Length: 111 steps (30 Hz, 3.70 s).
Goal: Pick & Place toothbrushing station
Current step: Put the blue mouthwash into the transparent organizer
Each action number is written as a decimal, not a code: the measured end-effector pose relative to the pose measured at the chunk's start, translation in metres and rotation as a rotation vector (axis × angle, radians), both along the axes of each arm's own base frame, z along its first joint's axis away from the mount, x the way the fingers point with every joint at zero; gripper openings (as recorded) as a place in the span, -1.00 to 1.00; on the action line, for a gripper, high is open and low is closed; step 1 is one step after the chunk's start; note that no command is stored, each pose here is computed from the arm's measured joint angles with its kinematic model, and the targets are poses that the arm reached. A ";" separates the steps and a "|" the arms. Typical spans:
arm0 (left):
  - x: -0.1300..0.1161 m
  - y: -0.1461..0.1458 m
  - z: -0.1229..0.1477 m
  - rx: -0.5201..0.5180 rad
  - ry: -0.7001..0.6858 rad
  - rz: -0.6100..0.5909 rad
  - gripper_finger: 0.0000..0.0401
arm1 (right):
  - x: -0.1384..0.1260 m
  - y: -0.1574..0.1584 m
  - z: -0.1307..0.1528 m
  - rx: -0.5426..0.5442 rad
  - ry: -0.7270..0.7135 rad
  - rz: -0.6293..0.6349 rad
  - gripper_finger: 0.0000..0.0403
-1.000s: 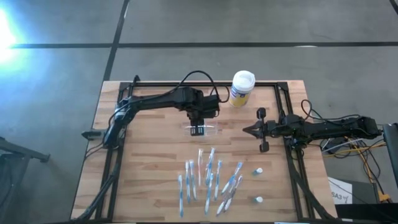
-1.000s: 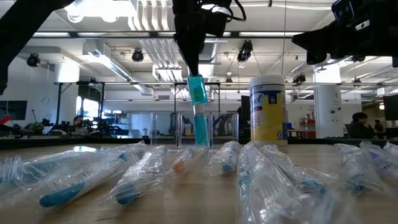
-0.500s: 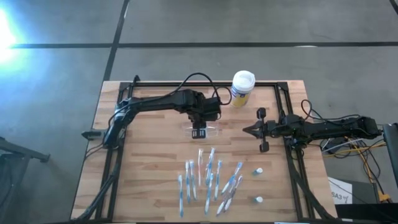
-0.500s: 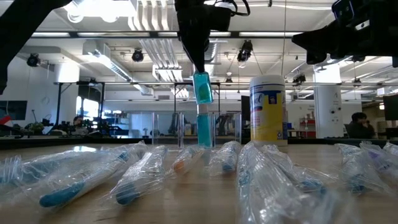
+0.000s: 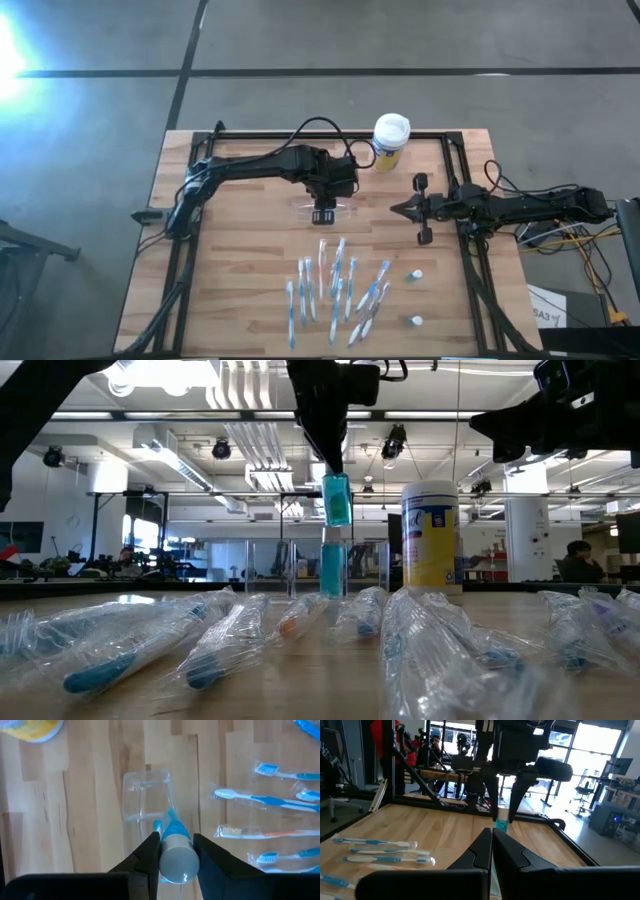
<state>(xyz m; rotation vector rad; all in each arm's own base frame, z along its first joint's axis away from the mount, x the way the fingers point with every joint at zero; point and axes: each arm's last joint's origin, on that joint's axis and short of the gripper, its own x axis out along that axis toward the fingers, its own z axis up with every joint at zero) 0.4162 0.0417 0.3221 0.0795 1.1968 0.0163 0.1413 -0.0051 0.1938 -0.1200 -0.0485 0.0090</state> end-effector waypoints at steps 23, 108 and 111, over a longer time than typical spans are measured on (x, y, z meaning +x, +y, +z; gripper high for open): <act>0.000 0.001 0.017 0.041 -0.058 -0.004 -0.52 | 0.000 0.000 0.000 -0.008 -0.001 -0.001 -0.96; -0.019 0.025 -0.023 0.013 0.199 0.143 0.18 | 0.000 0.000 0.000 0.002 -0.001 0.000 -0.96; -0.031 0.023 0.002 0.005 0.188 0.174 0.18 | 0.000 0.000 0.000 0.002 -0.001 0.000 -0.96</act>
